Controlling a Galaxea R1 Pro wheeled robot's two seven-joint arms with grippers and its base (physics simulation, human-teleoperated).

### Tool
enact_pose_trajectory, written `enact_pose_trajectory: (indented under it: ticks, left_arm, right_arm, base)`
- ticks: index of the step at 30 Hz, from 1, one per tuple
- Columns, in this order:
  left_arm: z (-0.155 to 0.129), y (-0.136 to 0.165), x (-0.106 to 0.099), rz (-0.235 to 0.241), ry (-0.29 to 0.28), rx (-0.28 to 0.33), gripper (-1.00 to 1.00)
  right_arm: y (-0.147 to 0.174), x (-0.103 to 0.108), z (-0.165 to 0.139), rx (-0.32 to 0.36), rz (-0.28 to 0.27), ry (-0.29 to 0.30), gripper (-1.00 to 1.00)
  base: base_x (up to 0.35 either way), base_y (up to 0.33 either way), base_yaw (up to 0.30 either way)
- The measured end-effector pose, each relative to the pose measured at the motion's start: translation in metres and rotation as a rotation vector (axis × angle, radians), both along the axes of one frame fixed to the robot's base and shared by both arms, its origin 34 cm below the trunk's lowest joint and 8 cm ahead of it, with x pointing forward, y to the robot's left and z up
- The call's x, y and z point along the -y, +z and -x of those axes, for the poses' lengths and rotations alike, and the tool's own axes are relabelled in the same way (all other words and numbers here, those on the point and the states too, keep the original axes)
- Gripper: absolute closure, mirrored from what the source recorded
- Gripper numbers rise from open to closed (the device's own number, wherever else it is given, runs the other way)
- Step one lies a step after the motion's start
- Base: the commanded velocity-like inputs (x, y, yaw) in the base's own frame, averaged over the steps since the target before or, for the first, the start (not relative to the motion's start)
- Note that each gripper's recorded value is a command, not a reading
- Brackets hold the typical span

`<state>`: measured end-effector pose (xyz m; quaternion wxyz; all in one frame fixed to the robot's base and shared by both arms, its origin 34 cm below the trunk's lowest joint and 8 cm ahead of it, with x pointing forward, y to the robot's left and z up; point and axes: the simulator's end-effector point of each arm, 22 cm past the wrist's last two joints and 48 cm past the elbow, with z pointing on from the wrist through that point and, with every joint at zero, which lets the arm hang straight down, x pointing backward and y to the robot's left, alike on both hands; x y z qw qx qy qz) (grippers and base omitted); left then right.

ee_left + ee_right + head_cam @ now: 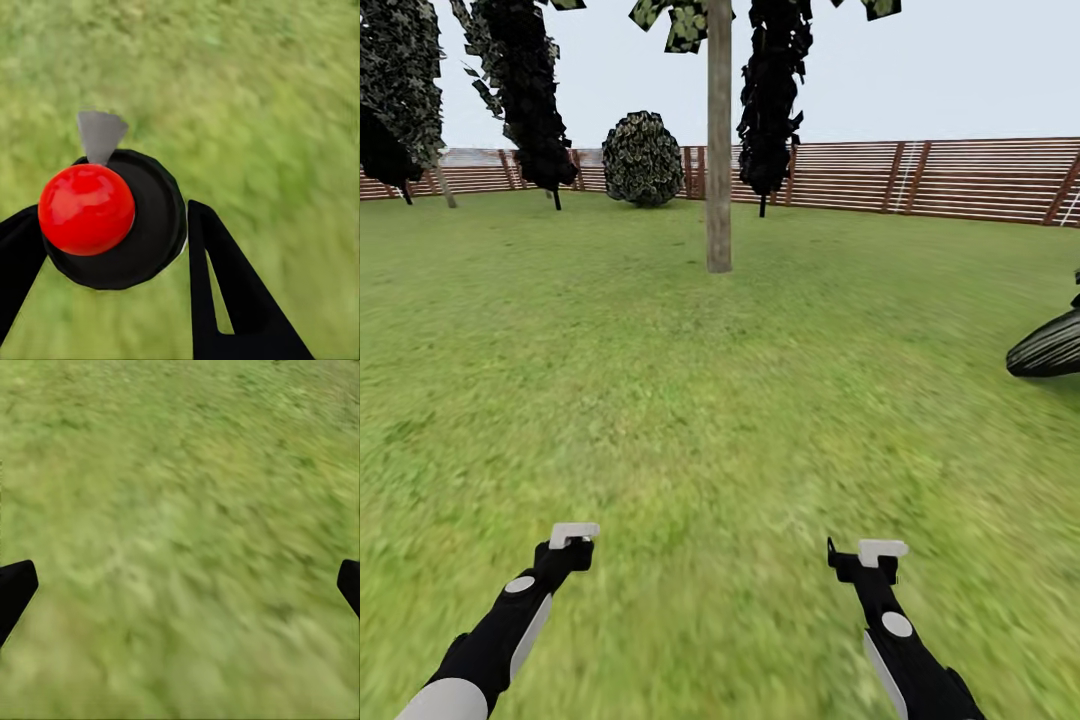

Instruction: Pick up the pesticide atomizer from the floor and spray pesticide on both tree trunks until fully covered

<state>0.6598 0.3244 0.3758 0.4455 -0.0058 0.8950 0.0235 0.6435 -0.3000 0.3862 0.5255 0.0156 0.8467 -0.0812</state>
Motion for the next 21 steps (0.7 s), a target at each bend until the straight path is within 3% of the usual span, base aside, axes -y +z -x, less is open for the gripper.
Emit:
enact_pose_trajectory:
  ticks: [21]
  left_arm:
    - [0.0,0.0,0.0,0.0,0.0,0.0,1.0]
  right_arm:
    - [-0.014,-0.002,0.01,-0.035,-0.004,0.001,-1.0]
  base:
    - [0.338,0.03,0.0]
